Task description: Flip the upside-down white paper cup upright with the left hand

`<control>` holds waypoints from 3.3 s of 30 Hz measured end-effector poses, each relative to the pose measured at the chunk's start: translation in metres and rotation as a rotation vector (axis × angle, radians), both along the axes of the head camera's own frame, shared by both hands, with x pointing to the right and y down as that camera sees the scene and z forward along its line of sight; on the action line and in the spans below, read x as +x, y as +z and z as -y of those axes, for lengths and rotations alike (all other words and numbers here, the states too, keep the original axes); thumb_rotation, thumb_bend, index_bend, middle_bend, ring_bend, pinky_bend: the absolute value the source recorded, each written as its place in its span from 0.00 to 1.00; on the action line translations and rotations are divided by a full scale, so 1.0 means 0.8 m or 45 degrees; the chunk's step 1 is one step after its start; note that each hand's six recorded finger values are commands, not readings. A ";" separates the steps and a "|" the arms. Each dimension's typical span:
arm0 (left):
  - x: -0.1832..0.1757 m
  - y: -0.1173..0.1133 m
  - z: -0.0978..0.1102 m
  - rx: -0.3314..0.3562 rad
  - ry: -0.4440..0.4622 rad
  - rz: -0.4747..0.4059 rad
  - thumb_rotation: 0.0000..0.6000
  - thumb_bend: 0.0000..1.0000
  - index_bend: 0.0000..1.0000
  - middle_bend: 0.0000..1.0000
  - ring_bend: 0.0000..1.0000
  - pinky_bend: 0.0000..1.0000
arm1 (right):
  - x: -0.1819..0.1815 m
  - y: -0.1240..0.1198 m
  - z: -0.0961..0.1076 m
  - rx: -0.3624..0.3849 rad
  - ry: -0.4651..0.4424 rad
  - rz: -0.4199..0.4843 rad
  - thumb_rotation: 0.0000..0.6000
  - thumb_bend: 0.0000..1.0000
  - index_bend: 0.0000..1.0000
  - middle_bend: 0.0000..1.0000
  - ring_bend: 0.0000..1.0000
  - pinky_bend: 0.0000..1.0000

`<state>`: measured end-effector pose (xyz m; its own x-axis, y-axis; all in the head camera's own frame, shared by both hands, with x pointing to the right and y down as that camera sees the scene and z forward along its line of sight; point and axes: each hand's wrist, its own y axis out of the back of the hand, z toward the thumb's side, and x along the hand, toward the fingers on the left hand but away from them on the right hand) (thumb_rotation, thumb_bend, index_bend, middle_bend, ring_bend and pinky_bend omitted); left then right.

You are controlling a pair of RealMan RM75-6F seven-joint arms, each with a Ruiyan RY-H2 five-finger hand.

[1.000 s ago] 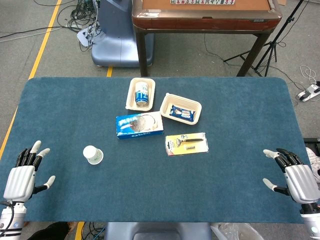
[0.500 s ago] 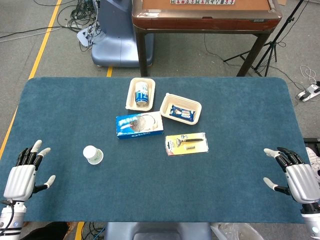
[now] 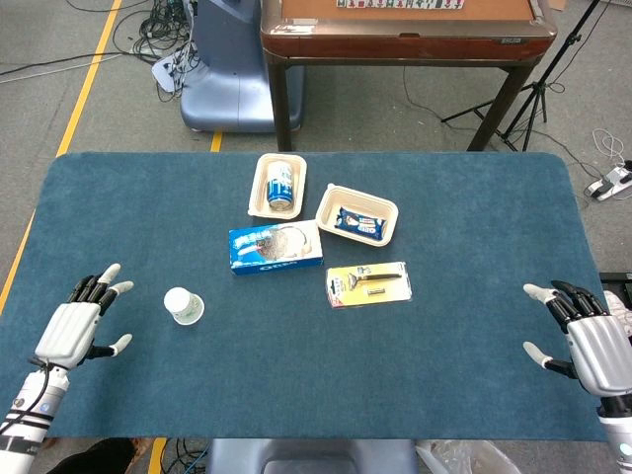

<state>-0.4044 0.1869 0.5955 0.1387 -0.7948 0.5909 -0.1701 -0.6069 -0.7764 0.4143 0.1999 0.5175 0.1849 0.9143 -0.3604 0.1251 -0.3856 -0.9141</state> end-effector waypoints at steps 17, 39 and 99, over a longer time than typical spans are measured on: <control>0.057 0.068 0.053 -0.233 0.193 0.030 1.00 0.21 0.19 0.00 0.00 0.00 | 0.000 0.007 0.001 -0.025 0.003 0.002 1.00 0.15 0.24 0.31 0.15 0.22; 0.074 0.107 0.068 -0.315 0.259 0.125 1.00 0.21 0.26 0.00 0.00 0.00 | 0.011 0.011 -0.005 -0.040 0.038 -0.004 1.00 0.15 0.24 0.31 0.15 0.22; 0.075 0.148 0.051 -0.244 0.120 -0.261 1.00 0.22 0.13 0.00 0.00 0.00 | 0.023 0.010 -0.014 -0.052 0.083 -0.015 1.00 0.15 0.24 0.31 0.15 0.22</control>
